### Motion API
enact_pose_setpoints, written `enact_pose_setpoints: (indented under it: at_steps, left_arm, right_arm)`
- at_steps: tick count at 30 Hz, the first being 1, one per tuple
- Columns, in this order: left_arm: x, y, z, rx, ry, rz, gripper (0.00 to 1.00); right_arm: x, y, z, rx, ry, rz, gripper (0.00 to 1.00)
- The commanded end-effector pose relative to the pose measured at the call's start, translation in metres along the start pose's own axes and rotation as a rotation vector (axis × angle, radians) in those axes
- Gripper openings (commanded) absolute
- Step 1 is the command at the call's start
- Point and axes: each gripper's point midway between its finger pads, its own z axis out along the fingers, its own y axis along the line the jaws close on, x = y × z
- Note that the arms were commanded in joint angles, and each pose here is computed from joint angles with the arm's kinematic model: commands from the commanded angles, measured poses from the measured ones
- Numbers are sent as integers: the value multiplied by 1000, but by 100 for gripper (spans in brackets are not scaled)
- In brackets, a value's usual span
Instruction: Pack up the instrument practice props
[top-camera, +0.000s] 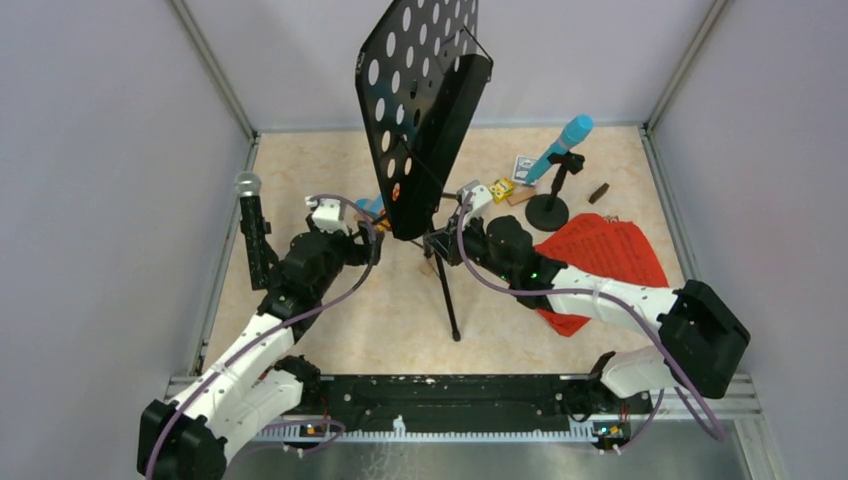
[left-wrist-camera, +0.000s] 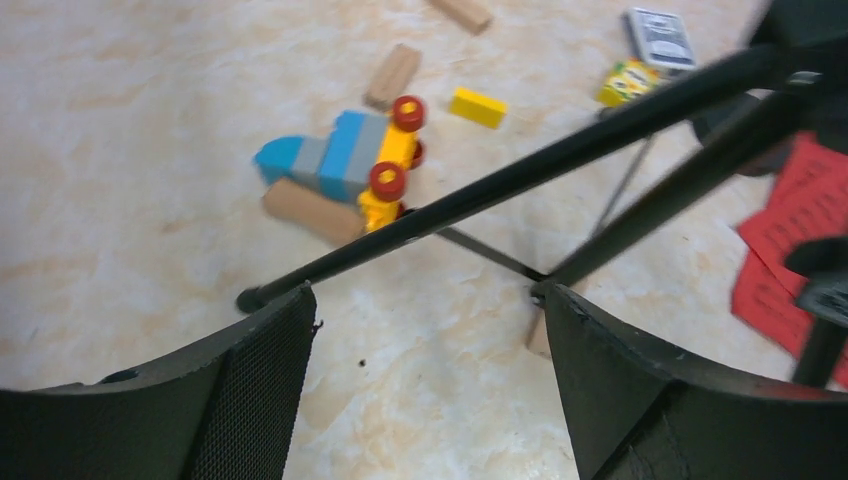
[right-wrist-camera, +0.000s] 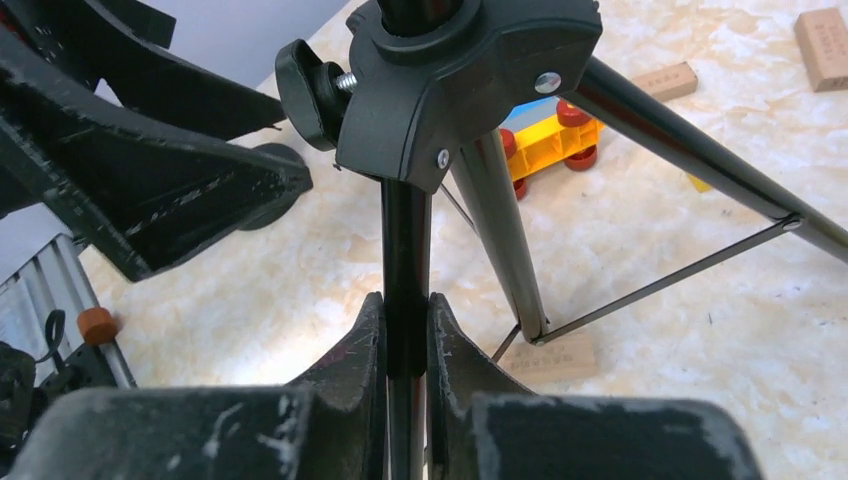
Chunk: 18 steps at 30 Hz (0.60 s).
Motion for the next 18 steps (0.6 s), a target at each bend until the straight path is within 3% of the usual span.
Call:
enact_pose_setpoints:
  at_steps: [1, 5, 11, 13, 16, 18]
  left_arm:
    - [-56, -54, -1, 300, -179, 207, 89]
    - [-58, -69, 4, 393, -224, 315, 89]
    - [-48, -68, 36, 391, -169, 410, 83]
    - [-45, -71, 44, 409, -155, 428, 76]
    - [-39, -82, 48, 478, -145, 432, 56]
    - [-33, -91, 48, 539, -133, 424, 49]
  right_arm:
    - [-19, -11, 5, 64, -72, -41, 0]
    - [-28, -9, -3, 48, -84, -99, 0]
    - [-37, -6, -27, 31, -61, -182, 0]
    - [-37, -3, -35, 18, -45, -189, 0]
    - [-28, 0, -43, -9, -10, -189, 0]
    - [-21, -1, -46, -16, 5, -185, 0]
